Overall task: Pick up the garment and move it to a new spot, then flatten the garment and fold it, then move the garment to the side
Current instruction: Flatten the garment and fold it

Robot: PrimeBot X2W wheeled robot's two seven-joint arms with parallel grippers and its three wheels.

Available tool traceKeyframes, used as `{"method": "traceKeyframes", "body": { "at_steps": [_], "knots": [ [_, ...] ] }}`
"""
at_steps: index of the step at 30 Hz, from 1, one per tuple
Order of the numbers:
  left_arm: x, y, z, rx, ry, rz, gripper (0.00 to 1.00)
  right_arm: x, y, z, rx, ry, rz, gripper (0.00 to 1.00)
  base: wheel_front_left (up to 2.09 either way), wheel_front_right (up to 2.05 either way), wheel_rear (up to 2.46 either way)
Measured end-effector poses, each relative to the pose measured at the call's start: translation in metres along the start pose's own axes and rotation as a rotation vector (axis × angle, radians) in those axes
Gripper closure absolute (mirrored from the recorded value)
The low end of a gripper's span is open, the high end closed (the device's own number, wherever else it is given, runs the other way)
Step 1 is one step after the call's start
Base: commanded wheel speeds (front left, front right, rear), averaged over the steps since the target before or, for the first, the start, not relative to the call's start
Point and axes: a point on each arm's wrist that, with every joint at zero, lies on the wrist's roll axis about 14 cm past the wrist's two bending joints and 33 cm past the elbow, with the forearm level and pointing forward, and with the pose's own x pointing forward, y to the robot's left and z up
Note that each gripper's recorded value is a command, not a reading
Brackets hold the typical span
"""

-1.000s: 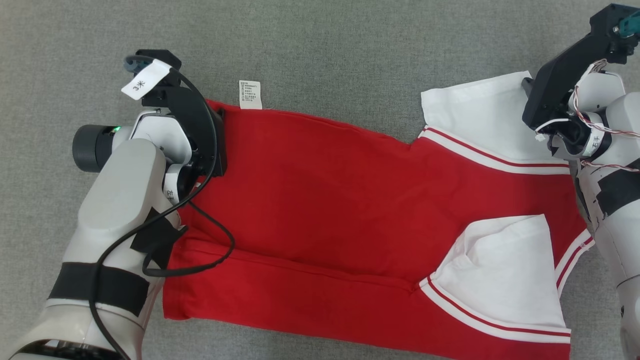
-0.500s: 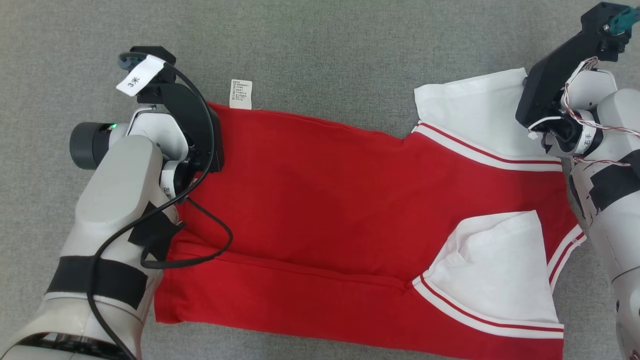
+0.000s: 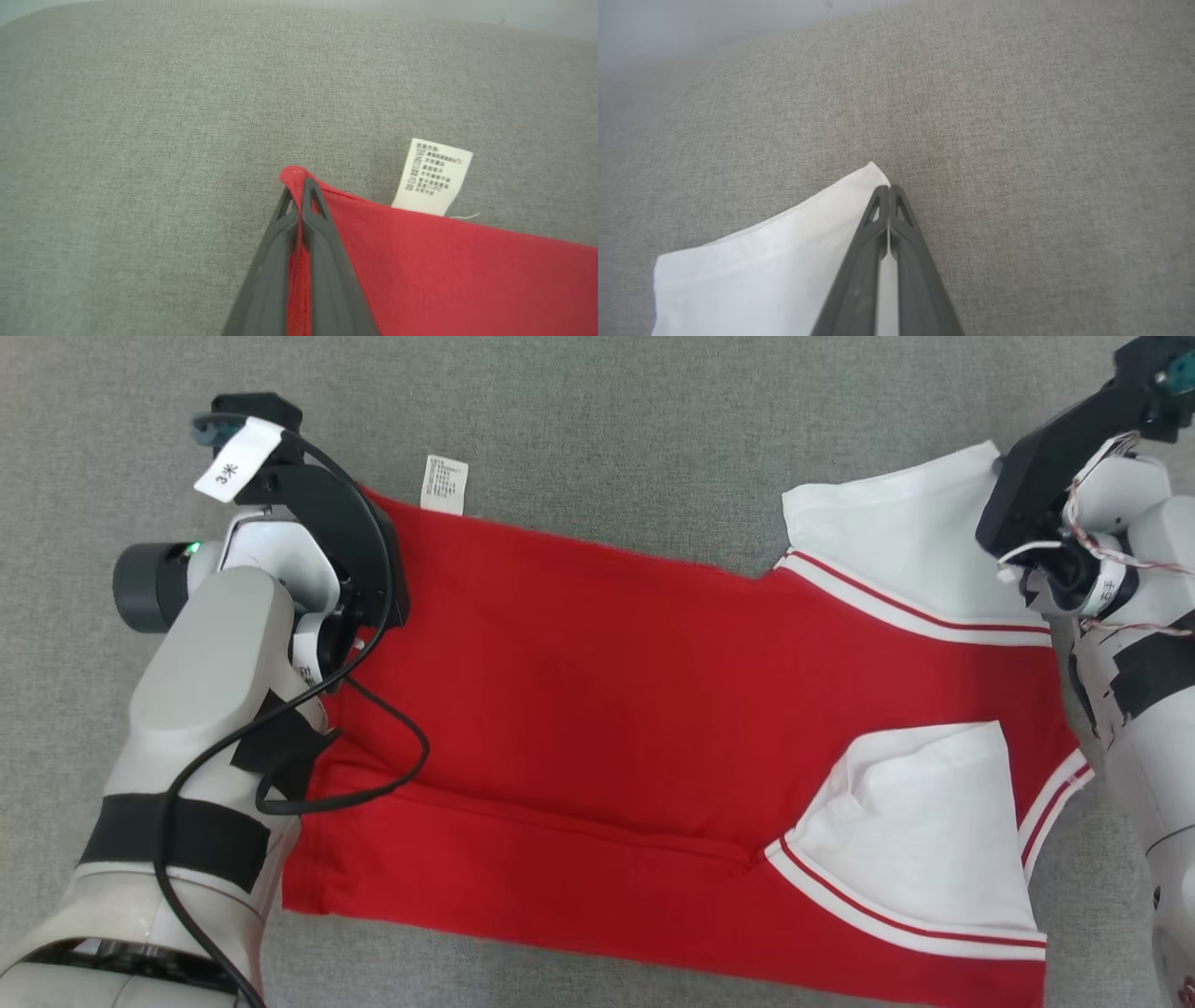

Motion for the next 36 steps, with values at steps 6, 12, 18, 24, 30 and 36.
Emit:
{"method": "traceKeyframes", "body": {
  "at_steps": [6, 12, 18, 24, 30, 36],
  "knots": [
    [-0.006, 0.004, 0.005, -0.004, -0.028, 0.012, 1.0, -0.005, 0.006, 0.011, 0.036, -0.051, 0.028, 1.0, 0.0, 0.0, 0.0],
    [-0.014, 0.004, 0.016, -0.007, -0.079, -0.002, 1.0, -0.016, 0.021, 0.03, 0.079, -0.135, 0.114, 1.0, 0.0, 0.0, 0.0],
    [-0.027, -0.003, 0.007, -0.027, -0.099, -0.058, 1.0, -0.029, 0.035, 0.009, 0.039, -0.126, 0.24, 1.0, 0.0, 0.0, 0.0],
    [-0.044, -0.009, -0.02, -0.044, -0.093, -0.085, 1.0, -0.048, 0.026, -0.031, 0.026, -0.088, 0.255, 1.0, 0.0, 0.0, 0.0],
    [-0.059, -0.008, -0.038, -0.073, -0.098, -0.076, 1.0, -0.072, 0.009, -0.051, 0.018, -0.107, 0.24, 1.0, 0.0, 0.0, 0.0],
    [-0.075, -0.004, -0.052, -0.079, -0.108, -0.069, 1.0, -0.105, 0.0, -0.065, 0.029, -0.155, 0.259, 1.0, 0.0, 0.0, 0.0]
  ]
}}
